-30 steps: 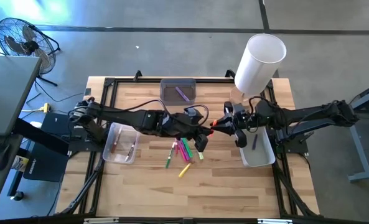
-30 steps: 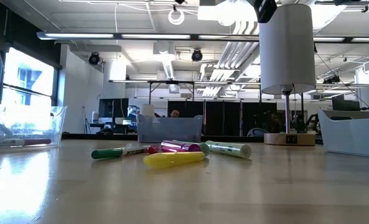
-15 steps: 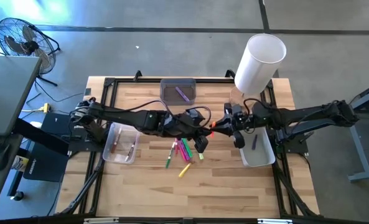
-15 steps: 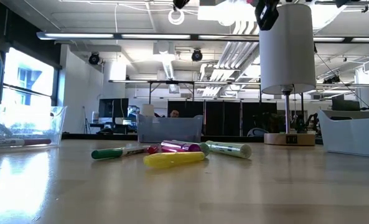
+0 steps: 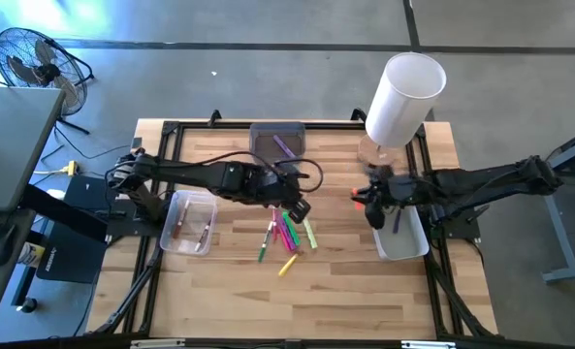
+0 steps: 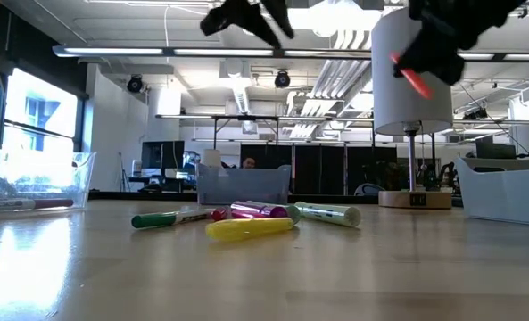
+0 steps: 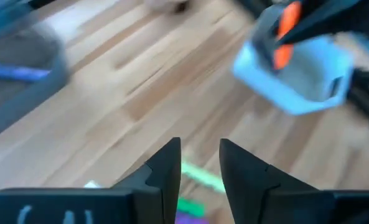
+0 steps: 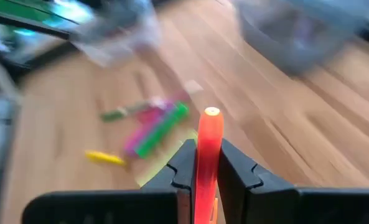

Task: Pick & Place Markers
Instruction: Put the orange pen into the gray bin, then put the light green highlighter into the black bin

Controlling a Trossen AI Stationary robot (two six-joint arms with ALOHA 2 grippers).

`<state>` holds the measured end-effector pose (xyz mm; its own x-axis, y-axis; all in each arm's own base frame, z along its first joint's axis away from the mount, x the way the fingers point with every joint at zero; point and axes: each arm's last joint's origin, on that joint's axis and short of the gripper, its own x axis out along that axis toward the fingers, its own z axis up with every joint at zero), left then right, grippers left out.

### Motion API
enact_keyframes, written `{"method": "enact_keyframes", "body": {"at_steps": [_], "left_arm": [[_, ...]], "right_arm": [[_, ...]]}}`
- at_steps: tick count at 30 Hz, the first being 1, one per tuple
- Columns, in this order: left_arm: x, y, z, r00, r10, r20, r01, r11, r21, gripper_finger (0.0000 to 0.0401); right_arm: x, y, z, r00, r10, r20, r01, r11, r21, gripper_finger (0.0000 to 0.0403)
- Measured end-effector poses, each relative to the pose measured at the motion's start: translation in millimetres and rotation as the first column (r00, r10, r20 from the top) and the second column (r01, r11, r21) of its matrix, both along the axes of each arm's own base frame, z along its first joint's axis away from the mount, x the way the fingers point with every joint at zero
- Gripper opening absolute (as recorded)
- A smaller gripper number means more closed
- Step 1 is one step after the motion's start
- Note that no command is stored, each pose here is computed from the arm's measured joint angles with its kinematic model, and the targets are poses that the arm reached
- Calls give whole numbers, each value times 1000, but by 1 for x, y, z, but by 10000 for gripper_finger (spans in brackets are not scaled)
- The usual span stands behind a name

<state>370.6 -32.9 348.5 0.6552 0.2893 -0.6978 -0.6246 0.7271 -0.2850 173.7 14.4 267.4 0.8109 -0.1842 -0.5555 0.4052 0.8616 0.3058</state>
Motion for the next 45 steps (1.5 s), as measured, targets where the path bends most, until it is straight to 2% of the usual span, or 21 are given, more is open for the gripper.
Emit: {"method": "enact_keyframes", "body": {"at_steps": [2, 5, 8, 12, 15, 18, 23, 28, 31, 35, 40, 43, 45], "left_arm": [[-4, 1, -5, 998, 20, -56, -20, 1000, 12, 108], [-6, 0, -18, 992, -20, -126, 22, 1000, 14, 108], [-7, -1, -31, 985, -60, -162, 59, 998, -7, 108], [-9, -2, -46, 972, -100, -212, 94, 995, -39, 108], [-11, -3, -53, 962, -129, -241, 118, 991, -60, 108], [-11, -3, -54, 958, -137, -252, 127, 990, -59, 108], [-14, -6, -56, 938, -189, -289, 181, 982, -55, 108], [-18, -11, -53, 928, -222, -300, 239, 971, 21, 108], [-28, -10, -51, 942, -243, -232, 253, 967, 15, 108], [-53, -8, -73, 950, -263, -170, 261, 965, -33, 108], [-81, -4, -86, 975, -223, -19, 222, 973, -68, 108], [-86, -3, -92, 982, -191, 17, 191, 977, -93, 108], [-80, -5, -87, 977, -194, 91, 202, 976, -85, 108]], "right_arm": [[-10, 3, -4, 992, -85, -93, 87, 996, 20, 31], [-21, 6, -13, 950, -188, -250, 212, 975, 72, 31], [-29, 10, -27, 872, -257, -418, 330, 937, 112, 31], [-31, 16, -42, 748, -309, -587, 452, 885, 111, 31], [-27, 20, -50, 684, -302, -665, 499, 858, 124, 38], [-23, 23, -57, 633, -307, -711, 541, 832, 122, 75], [-19, 24, -62, 593, -321, -738, 580, 806, 115, 121], [-20, 24, -58, 619, -327, -714, 578, 805, 132, 120], [-20, 22, -48, 678, -338, -652, 568, 805, 173, 100], [-21, 19, -24, 781, -387, -490, 540, 812, 219, 60], [-17, 14, 3, 915, -353, -197, 389, 901, 191, 5], [-10, 10, 17, 975, -213, -66, 221, 959, 178, 4], [-5, 6, 25, 992, -123, 0, 121, 981, 152, 1]]}}
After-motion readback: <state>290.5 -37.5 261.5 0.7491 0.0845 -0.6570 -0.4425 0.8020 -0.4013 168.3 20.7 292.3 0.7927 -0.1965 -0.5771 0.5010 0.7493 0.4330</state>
